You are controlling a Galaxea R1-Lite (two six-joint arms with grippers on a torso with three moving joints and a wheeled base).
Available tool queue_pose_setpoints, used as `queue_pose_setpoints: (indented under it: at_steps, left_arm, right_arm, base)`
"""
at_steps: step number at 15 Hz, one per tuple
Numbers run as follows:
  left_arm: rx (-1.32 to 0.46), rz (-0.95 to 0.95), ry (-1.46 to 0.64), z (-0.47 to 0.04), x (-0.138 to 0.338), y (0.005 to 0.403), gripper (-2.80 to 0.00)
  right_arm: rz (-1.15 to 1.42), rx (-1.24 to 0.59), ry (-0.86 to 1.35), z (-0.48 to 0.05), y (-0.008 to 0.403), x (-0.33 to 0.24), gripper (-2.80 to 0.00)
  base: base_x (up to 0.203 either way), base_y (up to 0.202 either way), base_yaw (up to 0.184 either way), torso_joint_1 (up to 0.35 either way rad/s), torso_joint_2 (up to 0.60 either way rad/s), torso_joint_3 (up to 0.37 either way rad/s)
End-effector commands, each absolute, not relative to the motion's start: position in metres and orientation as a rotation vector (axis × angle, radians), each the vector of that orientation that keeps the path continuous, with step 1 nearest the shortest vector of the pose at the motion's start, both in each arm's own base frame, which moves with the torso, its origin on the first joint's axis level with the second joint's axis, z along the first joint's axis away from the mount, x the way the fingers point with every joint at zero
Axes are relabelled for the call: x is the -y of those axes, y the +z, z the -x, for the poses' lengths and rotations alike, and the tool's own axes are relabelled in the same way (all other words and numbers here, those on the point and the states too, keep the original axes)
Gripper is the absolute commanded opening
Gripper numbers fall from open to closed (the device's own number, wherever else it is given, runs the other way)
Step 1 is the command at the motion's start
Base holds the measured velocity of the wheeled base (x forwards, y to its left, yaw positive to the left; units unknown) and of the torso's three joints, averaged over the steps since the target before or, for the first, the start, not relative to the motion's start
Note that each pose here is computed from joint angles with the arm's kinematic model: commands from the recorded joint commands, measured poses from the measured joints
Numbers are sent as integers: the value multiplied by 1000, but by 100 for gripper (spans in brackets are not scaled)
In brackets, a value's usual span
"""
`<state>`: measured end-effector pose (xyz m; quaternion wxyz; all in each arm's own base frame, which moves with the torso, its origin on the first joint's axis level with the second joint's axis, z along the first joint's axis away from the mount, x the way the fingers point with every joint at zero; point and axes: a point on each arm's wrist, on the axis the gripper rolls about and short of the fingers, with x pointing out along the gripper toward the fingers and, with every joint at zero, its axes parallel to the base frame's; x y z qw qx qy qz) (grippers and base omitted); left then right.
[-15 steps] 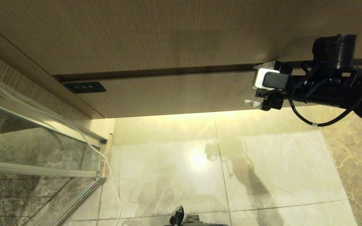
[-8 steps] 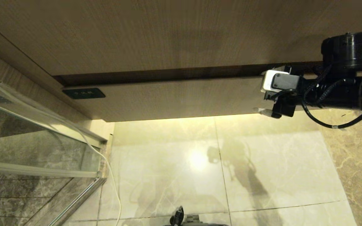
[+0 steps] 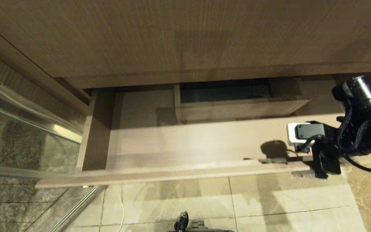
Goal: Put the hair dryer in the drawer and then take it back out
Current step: Pull open the drawer
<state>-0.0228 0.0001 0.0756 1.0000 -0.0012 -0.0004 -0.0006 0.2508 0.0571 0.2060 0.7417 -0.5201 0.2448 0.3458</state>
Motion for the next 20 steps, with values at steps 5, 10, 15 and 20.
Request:
queue_pose_setpoints:
  at_steps: [5, 10, 15, 20]
  left_arm:
    - [1, 3, -2, 23, 0, 76, -280]
    - [0, 3, -2, 23, 0, 75, -280]
    - [0, 3, -2, 23, 0, 75, -280]
    - [2, 2, -2, 23, 0, 76, -280]
  right_arm:
    - [974, -557, 652, -202, 210, -38, 0]
    - [845, -544, 581, -131, 203, -25, 0]
    - [824, -520, 543, -102, 196, -19, 0]
    - [778, -461, 477, -74, 213, -13, 0]
  base:
    - [0, 0, 0, 0, 0, 0]
    - [0, 0, 0, 0, 0, 0]
    - [0, 0, 0, 0, 0, 0]
    - [0, 0, 0, 0, 0, 0]
